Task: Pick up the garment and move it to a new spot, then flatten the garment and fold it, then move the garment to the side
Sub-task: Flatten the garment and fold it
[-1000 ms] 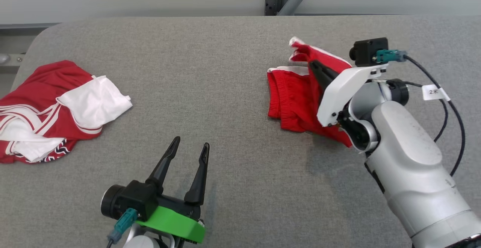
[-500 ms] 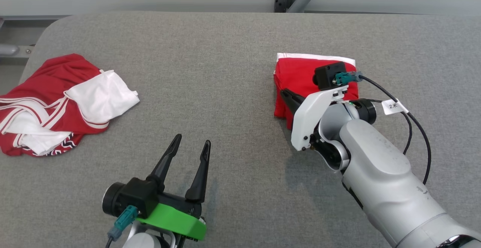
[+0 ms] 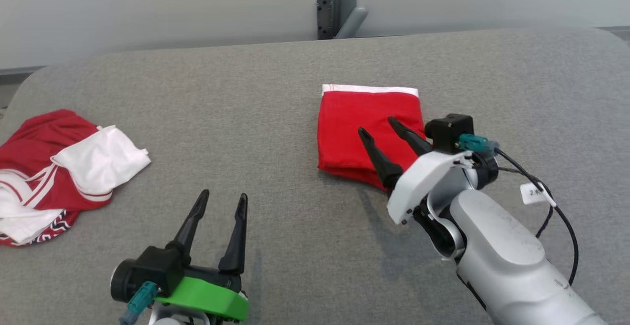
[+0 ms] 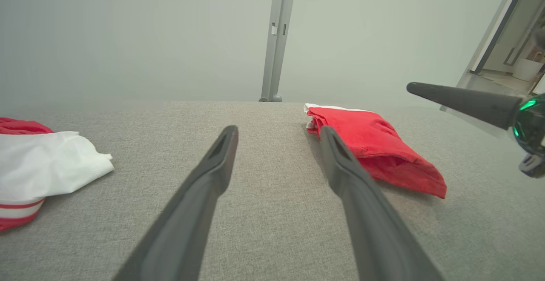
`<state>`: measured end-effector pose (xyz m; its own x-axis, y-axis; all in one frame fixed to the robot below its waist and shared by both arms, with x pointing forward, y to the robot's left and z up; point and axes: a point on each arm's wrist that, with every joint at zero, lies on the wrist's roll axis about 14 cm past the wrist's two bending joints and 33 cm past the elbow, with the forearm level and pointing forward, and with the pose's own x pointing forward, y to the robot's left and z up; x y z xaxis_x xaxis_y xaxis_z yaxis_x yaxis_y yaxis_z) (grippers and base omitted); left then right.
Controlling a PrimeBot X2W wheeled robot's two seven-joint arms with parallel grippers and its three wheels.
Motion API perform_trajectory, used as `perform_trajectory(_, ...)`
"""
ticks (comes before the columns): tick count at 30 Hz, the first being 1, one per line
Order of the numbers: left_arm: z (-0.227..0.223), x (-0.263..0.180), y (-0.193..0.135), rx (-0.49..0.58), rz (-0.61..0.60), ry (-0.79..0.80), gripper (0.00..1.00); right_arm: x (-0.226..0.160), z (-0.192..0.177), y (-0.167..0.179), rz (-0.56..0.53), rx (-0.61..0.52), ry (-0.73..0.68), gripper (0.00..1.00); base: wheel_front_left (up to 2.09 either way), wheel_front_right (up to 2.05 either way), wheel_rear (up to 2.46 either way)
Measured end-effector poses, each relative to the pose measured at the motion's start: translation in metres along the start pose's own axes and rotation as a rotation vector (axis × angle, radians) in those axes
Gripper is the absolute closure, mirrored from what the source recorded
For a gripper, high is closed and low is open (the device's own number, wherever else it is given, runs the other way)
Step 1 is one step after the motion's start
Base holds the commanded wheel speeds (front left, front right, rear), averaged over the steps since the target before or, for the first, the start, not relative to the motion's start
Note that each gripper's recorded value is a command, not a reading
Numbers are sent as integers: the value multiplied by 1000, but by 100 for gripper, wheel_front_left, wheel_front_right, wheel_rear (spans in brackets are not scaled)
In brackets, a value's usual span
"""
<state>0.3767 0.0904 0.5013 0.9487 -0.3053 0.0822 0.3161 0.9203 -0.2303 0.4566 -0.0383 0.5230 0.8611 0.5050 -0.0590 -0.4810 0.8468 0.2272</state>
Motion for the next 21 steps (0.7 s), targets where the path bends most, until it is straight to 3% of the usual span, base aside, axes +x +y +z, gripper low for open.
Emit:
perform_trajectory(11,3,7,3,-1,9,-11,0,-85,-8,-80,-267,-144,-90,0,0,0,0)
perform_trajectory(15,5,5,1,17,4,-13,0,-110,15,-85,-302,-283,-154,0,0,0,0)
perform_trajectory(21,12,-2,0,67,6,-29,0,-140,14,-72,-351,-275,-213,0,0,0,0)
